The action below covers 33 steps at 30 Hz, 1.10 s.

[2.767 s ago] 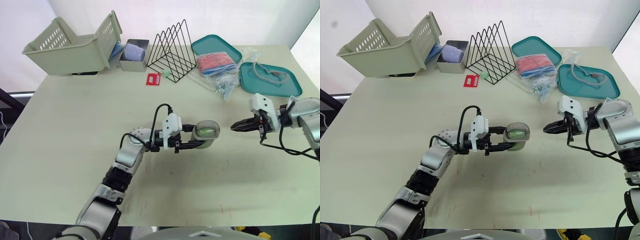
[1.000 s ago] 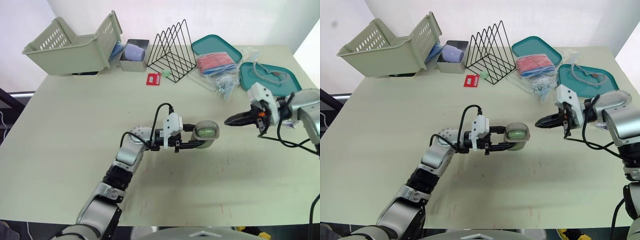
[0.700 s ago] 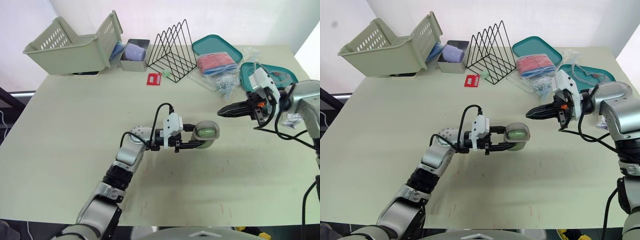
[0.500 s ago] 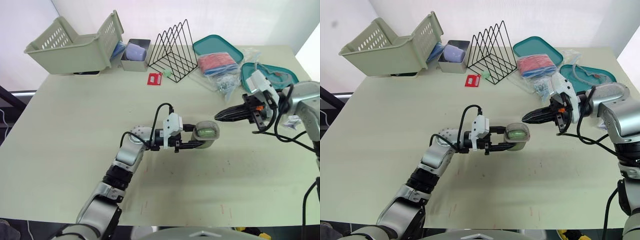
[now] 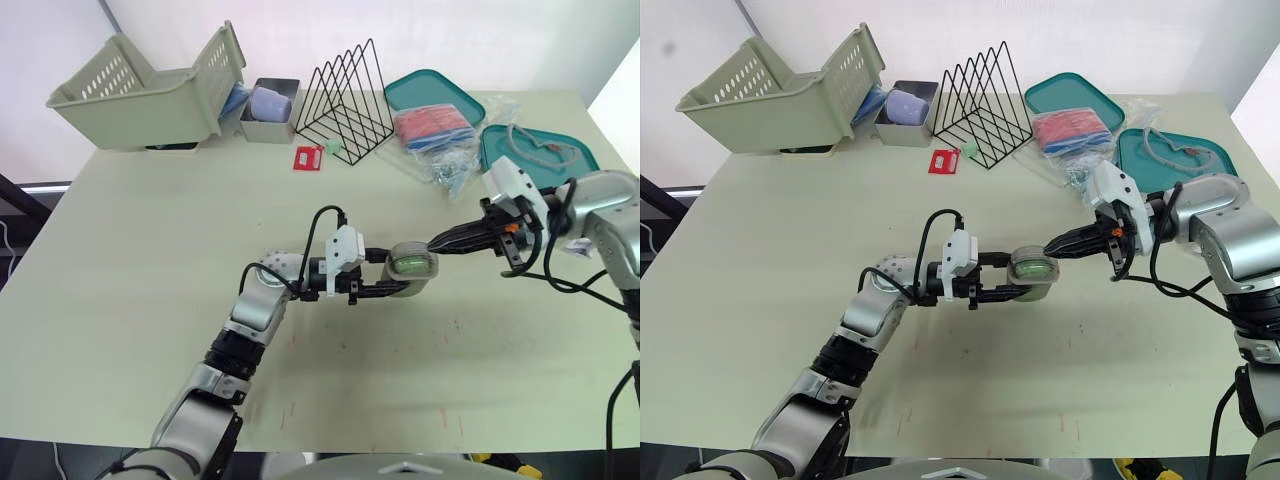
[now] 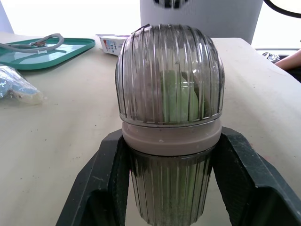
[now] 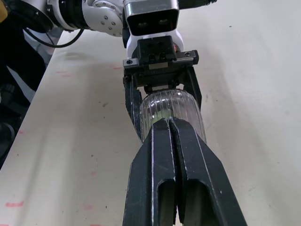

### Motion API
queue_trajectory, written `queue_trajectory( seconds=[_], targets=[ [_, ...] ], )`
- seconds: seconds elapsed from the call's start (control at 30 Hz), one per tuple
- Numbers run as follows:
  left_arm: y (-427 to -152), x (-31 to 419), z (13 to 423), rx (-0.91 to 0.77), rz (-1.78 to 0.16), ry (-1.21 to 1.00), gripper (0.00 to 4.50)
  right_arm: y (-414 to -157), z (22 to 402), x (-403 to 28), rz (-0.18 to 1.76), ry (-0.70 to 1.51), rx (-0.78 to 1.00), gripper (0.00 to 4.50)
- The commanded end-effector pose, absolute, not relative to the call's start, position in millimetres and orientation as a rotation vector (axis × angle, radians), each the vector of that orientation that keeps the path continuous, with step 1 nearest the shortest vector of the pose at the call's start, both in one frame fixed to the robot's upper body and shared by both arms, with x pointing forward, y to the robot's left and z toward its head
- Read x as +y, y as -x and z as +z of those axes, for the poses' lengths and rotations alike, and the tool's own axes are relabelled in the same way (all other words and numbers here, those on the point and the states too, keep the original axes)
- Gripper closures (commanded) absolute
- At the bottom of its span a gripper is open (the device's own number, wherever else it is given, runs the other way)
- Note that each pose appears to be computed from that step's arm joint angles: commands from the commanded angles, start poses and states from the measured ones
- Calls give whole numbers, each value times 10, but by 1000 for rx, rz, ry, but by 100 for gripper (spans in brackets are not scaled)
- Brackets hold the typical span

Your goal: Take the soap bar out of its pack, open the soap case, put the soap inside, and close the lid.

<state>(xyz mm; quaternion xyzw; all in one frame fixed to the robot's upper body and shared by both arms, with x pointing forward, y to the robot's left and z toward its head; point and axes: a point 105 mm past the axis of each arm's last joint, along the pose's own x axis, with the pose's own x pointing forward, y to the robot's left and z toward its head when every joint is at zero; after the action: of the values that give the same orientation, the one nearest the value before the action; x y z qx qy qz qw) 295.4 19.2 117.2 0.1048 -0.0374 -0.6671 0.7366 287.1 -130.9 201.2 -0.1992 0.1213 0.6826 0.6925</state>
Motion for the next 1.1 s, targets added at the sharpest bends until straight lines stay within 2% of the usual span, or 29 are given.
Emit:
queue_trajectory(
  seconds=[0.03, 1.1],
  targets=[
    [-2958, 177, 1265, -127, -1466, -249, 249, -2871, 2036, -1296, 1525, 478, 245, 448],
    [-2973, 209, 1281, -130, -1452, -249, 249, -2817, 1641, -1195, 1558, 524, 340, 448]
  ],
)
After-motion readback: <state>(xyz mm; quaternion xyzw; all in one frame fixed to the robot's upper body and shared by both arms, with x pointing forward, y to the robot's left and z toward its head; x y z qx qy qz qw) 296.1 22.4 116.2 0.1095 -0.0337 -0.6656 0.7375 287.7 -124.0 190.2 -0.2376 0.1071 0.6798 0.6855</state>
